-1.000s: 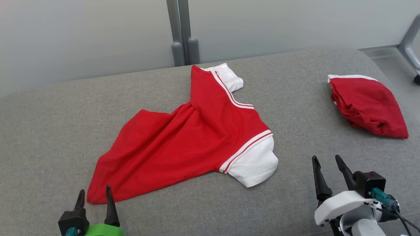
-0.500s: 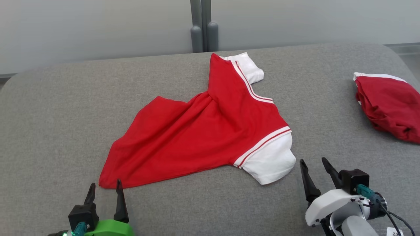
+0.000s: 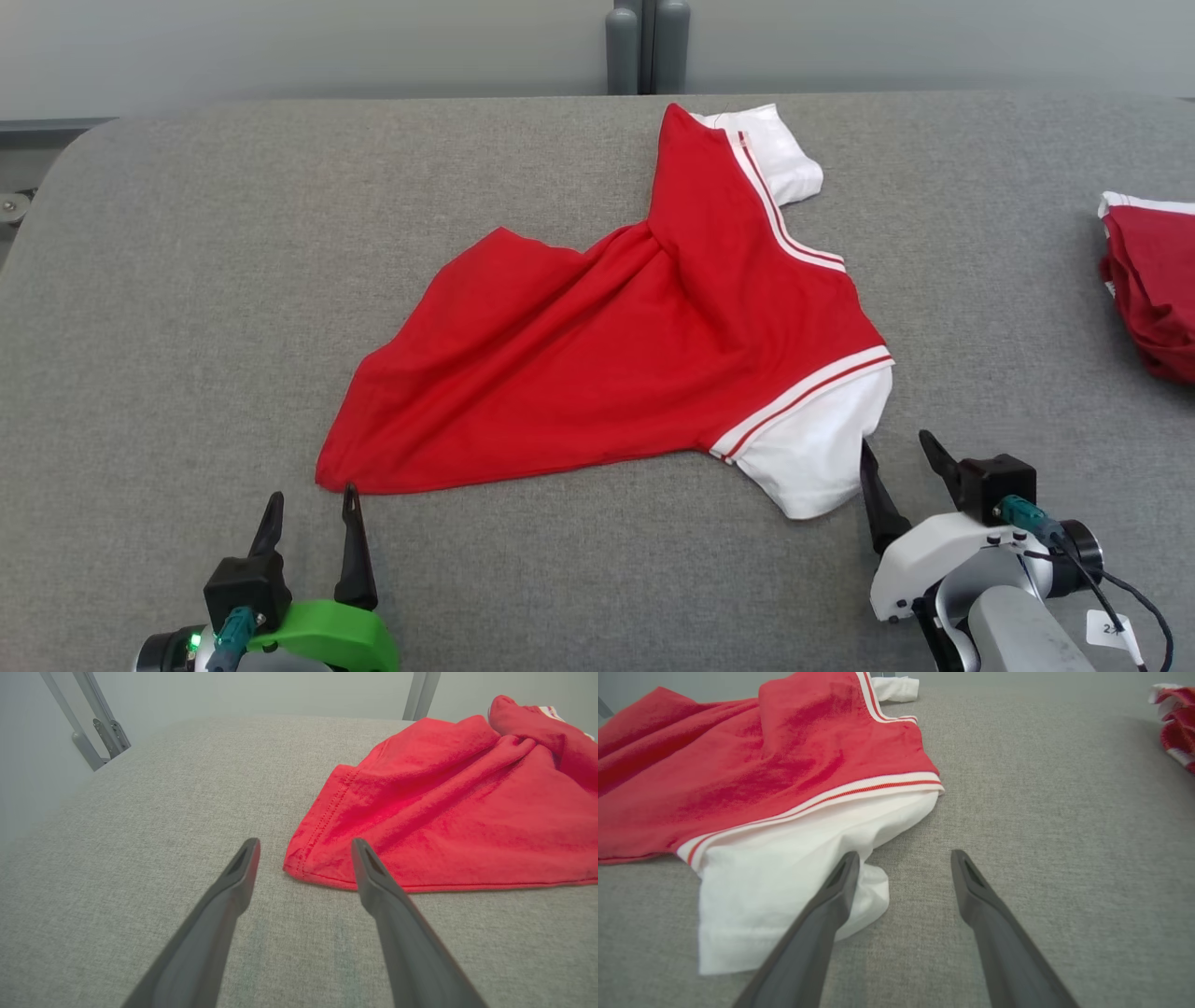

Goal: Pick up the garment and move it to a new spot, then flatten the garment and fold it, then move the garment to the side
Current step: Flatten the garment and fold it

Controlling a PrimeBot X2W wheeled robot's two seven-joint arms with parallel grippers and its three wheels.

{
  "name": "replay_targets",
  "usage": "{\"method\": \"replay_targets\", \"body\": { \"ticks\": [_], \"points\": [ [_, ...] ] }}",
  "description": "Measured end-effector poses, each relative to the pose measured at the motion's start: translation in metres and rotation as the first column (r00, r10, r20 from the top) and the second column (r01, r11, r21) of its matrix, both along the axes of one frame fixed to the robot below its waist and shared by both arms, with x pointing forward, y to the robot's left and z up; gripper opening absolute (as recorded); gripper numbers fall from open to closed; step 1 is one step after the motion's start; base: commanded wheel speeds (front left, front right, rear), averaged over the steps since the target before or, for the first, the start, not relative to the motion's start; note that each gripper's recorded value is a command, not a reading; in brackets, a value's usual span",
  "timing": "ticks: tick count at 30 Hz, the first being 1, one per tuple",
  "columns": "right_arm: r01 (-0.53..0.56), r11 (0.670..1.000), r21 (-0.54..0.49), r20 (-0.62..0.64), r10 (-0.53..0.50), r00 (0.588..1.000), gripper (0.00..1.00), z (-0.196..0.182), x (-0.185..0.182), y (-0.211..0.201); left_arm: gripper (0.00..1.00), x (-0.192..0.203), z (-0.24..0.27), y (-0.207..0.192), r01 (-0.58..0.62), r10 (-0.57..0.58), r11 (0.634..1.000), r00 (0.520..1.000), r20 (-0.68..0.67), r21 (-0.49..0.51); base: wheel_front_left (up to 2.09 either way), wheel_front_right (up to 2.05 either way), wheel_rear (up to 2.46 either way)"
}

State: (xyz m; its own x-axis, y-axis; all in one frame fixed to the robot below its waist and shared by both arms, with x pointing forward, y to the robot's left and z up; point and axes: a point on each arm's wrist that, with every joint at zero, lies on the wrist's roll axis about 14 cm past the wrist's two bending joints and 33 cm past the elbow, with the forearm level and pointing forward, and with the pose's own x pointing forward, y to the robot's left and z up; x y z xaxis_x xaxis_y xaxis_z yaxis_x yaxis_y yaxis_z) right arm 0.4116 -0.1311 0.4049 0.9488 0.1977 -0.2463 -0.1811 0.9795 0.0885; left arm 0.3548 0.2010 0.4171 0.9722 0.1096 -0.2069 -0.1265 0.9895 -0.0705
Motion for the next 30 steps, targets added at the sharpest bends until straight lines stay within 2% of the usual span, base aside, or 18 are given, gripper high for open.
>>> {"method": "replay_targets", "body": {
  "ticks": [10,11,13,14,19,30],
  "points": [
    [-0.075,0.997,-0.015,-0.073,0.074,0.995,1.00,-0.023,0.000,0.021,1.00,0.001,-0.006,0.002,-0.014,0.014,1.000,1.000,-0.019,-0.010,0.00,0.00,0.00],
    [-0.079,0.997,-0.016,-0.076,0.078,0.994,0.86,-0.025,0.001,0.022,1.00,0.001,-0.006,0.002,-0.013,0.013,1.000,1.000,-0.020,-0.010,0.00,0.00,0.00],
    [-0.092,0.996,-0.019,-0.084,0.091,0.992,0.09,-0.027,0.002,0.025,1.00,0.002,-0.007,0.002,-0.012,0.012,1.000,1.000,-0.023,-0.012,0.00,0.00,0.00],
    [-0.097,0.995,-0.019,-0.087,0.095,0.992,0.00,-0.028,0.002,0.026,1.00,0.003,-0.007,0.001,-0.012,0.012,1.000,1.000,-0.023,-0.014,0.00,0.00,0.00],
    [-0.067,0.998,-0.007,-0.084,0.066,0.994,0.00,-0.027,0.002,0.016,1.00,0.011,-0.004,-0.004,0.002,-0.002,1.000,1.000,-0.010,-0.020,0.00,0.00,0.00],
    [0.158,0.987,-0.017,-0.040,-0.158,0.987,0.00,-0.013,-0.021,-0.062,1.00,0.018,-0.018,-0.023,0.043,-0.047,0.997,0.998,-0.050,-0.064,0.00,0.00,0.00]
  ]
}}
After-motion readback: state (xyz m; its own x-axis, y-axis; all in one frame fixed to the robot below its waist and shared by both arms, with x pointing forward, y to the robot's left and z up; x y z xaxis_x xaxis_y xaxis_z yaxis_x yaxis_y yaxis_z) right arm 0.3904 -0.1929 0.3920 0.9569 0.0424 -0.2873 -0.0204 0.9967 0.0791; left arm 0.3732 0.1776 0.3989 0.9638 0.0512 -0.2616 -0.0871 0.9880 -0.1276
